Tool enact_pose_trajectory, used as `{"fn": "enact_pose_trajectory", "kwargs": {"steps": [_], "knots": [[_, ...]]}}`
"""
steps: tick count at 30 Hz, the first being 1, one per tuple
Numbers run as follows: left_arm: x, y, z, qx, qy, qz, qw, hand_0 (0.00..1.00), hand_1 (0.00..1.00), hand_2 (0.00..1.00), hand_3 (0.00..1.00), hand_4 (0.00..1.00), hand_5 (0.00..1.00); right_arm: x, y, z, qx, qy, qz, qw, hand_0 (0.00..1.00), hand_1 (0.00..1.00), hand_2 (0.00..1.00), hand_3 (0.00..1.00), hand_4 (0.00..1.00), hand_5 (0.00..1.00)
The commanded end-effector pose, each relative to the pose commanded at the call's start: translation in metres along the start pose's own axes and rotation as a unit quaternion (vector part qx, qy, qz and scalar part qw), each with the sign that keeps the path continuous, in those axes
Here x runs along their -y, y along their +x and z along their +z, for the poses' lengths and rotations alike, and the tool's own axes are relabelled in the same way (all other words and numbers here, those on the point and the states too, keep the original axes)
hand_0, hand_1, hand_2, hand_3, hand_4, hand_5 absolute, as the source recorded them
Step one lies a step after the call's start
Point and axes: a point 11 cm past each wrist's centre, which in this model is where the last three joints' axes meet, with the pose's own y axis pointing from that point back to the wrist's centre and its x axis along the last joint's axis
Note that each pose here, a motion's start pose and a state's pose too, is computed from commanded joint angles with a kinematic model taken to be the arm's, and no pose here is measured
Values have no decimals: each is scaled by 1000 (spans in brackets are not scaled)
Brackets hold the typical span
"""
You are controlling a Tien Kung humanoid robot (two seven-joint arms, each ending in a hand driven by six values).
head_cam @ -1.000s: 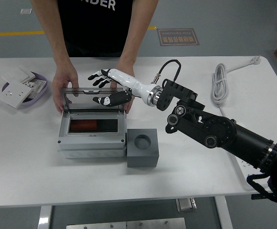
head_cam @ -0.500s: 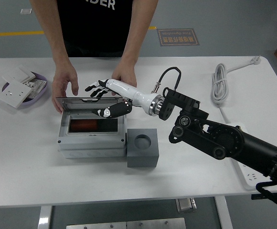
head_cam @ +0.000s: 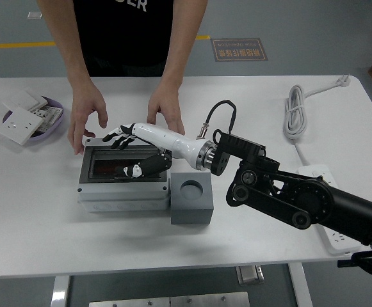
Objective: Pick up the cylinder from the cube,place it in the box,flap close box
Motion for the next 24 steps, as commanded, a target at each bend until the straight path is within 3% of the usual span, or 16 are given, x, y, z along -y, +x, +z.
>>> {"fn": "enact_pose_trajectory", "kwargs": {"steps": [4,7,14,24], "knots": [[0,0,1,0,0,0,1000,923,852,854,951,2,2,-2,0,2,-1,-4,-2,1000,794,707,738,799,698,240],[0,0,1,-1,0,1,1000,923,852,854,951,2,2,-7,11,7,10,-10,12,1000,785,698,732,792,697,239],[0,-1,-2,-2,3,1,1000,923,852,854,951,2,2,-28,50,31,41,-33,91,994,792,706,742,799,696,243],[0,-3,-3,-5,3,-1,1000,923,852,854,951,2,2,-75,93,80,58,-98,208,971,785,704,736,788,697,247]]}}
